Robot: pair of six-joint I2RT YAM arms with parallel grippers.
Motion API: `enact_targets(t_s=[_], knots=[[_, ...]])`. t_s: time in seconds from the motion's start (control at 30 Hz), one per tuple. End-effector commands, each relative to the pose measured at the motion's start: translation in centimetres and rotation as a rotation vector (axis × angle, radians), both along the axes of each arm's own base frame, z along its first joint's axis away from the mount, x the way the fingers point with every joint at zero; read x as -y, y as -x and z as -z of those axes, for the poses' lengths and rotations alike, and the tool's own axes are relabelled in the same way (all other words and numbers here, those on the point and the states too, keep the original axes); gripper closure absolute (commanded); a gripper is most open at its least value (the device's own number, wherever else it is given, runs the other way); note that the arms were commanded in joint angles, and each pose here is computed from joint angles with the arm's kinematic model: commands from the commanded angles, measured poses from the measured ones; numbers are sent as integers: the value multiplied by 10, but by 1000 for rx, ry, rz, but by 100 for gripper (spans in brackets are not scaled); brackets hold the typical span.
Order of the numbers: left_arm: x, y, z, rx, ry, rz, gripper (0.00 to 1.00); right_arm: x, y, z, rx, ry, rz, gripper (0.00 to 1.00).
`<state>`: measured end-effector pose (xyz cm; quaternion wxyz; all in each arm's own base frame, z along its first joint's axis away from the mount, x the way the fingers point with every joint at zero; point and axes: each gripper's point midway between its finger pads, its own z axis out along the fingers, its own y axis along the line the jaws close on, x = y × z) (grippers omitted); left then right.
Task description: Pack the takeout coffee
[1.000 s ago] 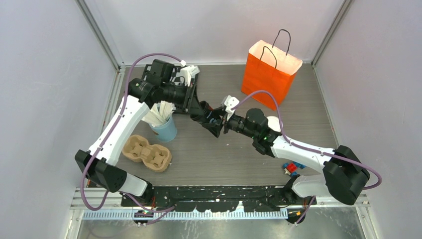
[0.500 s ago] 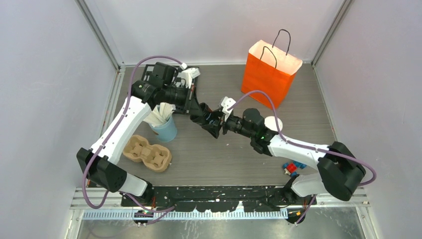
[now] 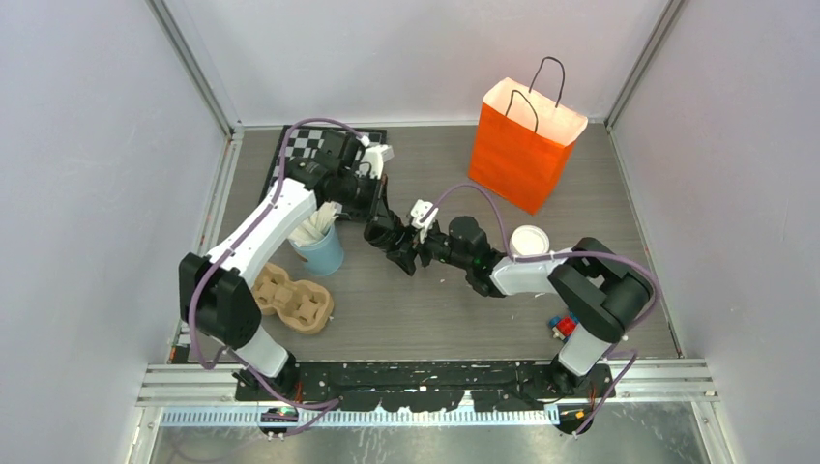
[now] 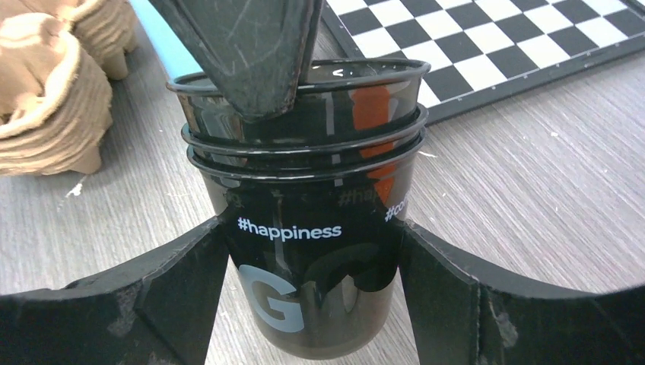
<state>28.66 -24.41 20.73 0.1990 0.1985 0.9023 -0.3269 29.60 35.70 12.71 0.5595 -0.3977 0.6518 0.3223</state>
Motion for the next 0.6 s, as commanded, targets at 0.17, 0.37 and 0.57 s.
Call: enact_targets(t_s=[0.17,0.37,0.57], knots=[[-1,-25,34,29,-114,-64,100,8,-21,-2,84,-49,87,15],[15,-23,35,7,-62,-90,100,16,-20,17,65,-7,108,14],[26,-15,41,-16,-54,-98,100,23,-17,20,53,18,123,10]])
